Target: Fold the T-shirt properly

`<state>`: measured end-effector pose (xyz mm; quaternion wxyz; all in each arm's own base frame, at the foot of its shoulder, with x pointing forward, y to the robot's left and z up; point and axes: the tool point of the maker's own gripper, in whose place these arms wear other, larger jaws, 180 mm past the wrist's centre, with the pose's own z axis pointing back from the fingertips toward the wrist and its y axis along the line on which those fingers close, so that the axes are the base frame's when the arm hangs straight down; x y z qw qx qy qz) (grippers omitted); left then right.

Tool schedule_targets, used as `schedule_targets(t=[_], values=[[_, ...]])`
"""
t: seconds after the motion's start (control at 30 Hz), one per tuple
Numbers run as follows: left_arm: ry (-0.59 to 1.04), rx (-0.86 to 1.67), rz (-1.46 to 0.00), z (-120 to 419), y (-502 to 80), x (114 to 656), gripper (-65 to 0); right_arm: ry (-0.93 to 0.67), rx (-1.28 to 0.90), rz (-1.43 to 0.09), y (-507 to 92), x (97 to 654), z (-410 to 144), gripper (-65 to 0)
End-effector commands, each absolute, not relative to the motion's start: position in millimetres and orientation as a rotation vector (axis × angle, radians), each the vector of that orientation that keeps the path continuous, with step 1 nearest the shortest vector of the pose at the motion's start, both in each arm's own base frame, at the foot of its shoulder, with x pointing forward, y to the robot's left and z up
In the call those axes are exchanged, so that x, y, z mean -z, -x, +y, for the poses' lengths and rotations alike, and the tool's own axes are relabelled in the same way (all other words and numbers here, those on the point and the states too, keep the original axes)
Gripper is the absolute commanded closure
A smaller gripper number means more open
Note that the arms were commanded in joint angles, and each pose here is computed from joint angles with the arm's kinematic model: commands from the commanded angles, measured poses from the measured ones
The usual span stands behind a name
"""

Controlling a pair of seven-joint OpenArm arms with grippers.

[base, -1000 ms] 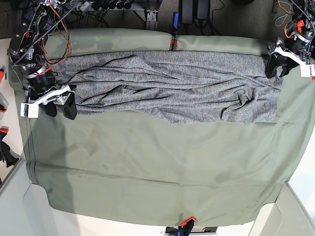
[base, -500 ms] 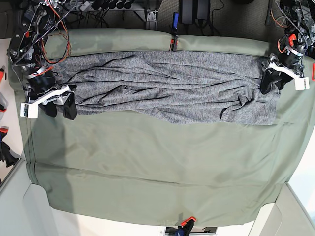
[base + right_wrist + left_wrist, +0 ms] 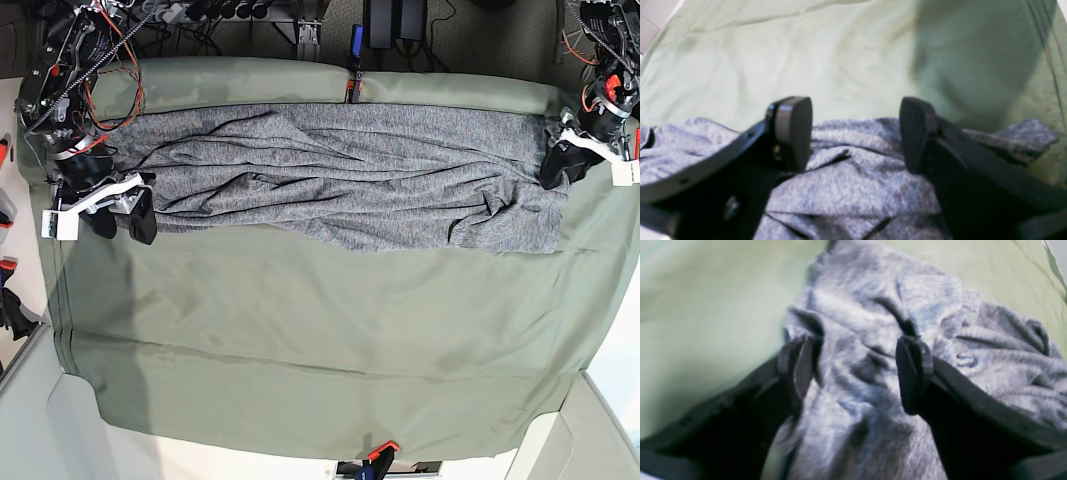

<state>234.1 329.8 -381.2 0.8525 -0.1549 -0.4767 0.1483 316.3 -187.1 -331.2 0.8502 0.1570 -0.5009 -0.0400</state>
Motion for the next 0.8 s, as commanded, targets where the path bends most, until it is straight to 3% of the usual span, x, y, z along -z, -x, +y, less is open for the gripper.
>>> schedule_targets(t=[0.0,0.23,0.77], values=[[0.322,-0.29,-1.064,338,-241,361,-40.6,-0.34,0.073,-1.114,-323,315,-188,-40.5],[0.308,-0.308,-1.07,353,-230,347,-40.6,-0.339,0.073,-1.113,-323,315,-188,-40.5],[0.278,-0.35,-0.977,352,-186,375,-40.6,-0.34,0.073,-1.114,-323,315,-188,-40.5]])
